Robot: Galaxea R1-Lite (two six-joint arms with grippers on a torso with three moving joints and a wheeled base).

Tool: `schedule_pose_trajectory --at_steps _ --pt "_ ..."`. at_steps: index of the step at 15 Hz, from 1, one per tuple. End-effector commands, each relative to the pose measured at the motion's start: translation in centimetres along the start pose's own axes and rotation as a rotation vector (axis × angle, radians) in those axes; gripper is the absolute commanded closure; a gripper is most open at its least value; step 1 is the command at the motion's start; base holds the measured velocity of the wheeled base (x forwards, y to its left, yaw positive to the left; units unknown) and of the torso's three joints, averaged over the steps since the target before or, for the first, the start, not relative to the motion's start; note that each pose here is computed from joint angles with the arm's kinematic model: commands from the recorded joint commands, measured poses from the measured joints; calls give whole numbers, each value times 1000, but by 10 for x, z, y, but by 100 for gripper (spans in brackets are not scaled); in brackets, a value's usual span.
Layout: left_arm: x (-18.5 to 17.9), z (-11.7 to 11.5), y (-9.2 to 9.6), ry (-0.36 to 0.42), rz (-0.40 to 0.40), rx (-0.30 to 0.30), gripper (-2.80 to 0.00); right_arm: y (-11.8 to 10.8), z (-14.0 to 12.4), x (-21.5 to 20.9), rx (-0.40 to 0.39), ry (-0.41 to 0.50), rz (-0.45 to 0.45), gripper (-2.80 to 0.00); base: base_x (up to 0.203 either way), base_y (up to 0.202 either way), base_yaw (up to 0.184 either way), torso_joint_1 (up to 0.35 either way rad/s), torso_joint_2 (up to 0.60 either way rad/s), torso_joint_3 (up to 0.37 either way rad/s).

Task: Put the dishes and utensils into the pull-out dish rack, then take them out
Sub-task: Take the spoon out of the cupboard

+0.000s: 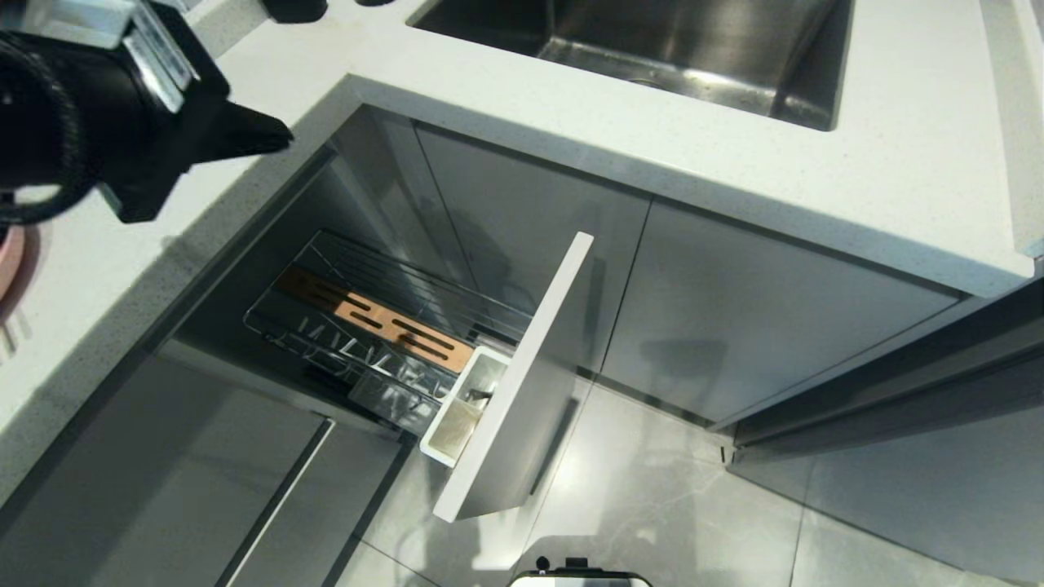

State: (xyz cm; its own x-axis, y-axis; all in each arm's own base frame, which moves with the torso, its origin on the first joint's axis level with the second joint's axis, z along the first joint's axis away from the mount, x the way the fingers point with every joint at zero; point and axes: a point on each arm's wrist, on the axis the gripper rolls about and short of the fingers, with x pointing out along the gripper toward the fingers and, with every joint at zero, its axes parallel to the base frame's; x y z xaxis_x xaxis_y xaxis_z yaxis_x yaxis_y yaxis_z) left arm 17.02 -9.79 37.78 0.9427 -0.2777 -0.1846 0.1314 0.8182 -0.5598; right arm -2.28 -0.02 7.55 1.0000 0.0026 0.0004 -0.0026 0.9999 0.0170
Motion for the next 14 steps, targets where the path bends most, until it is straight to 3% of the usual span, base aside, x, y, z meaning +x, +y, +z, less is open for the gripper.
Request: schedule_pose_trajectory --at_steps 1,3,10,14 --pt "28 -22 -7 96 24 19 0 0 0 0 0 2 0 0 0 0 0 0 0 0" --pt "39 -33 -6 145 52 40 0 0 0 0 0 1 0 0 0 0 0 0 0 0" --pt "69 -103 -11 506 181 231 0 0 0 0 0 2 0 0 0 0 0 0 0 0" --pt "77 -126 -14 584 192 279 0 0 0 0 0 2 0 0 0 0 0 0 0 0"
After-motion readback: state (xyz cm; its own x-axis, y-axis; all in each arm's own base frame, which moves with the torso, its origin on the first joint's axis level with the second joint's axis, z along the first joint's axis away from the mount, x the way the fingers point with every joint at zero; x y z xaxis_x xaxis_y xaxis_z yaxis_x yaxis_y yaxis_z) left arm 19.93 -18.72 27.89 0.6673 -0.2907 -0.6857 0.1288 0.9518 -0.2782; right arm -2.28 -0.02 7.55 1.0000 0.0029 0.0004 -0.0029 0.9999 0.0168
